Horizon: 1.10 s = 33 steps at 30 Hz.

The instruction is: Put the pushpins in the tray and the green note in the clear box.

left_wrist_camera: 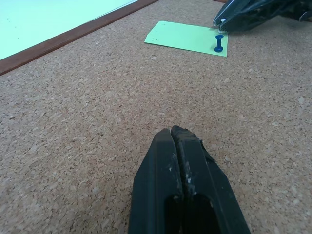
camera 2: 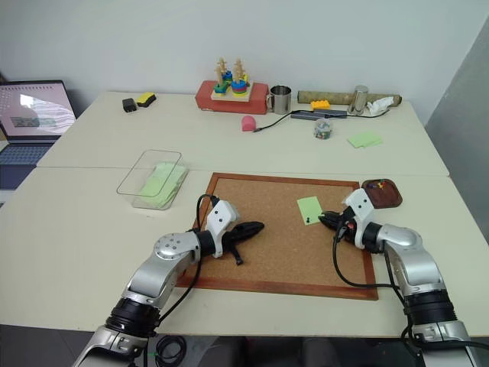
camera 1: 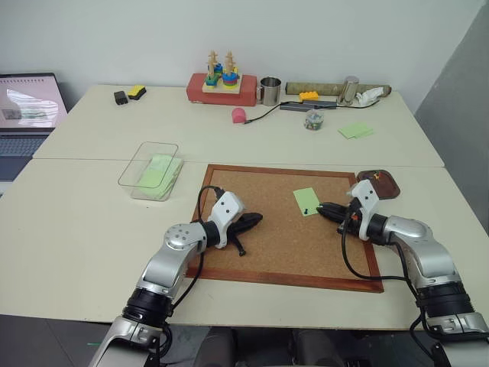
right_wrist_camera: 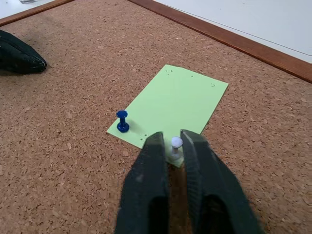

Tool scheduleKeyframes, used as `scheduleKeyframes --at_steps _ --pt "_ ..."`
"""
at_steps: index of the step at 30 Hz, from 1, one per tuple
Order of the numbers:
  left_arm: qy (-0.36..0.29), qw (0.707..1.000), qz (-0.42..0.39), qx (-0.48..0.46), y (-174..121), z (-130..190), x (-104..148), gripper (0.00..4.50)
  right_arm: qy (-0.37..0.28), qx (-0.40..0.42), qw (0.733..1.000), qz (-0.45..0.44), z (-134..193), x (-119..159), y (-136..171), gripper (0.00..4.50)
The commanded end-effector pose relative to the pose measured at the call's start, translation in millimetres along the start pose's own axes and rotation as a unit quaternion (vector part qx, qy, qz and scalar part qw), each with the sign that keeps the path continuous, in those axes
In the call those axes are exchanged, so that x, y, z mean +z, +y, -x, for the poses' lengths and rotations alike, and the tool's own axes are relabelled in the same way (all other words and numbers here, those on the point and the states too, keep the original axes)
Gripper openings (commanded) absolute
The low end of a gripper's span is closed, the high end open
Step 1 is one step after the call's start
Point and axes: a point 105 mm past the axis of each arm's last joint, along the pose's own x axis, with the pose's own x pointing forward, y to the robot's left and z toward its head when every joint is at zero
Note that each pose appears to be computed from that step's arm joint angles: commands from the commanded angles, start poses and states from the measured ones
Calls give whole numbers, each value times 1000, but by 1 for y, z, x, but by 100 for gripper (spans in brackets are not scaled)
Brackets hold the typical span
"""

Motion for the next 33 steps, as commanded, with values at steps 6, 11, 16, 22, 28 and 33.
scheduleKeyframes --at_steps 6,11,16,22,28,33 --pt "31 999 9 -3 -5 0 -16 0 -49 19 998 27 3 32 6 0" --pt "34 999 9 -3 -6 0 -18 0 -72 21 997 17 10 49 4 0" --pt "36 999 8 -4 -6 -1 -19 0 -83 21 996 18 15 61 5 0" --pt "37 999 8 -4 -7 -1 -19 0 -94 -4 995 19 24 72 -6 0" --pt "39 999 8 -5 -7 0 -21 0 -30 -188 980 61 49 53 -75 0" --pt "39 999 7 -9 -9 -2 -21 0 16 -272 959 74 63 36 -106 0"
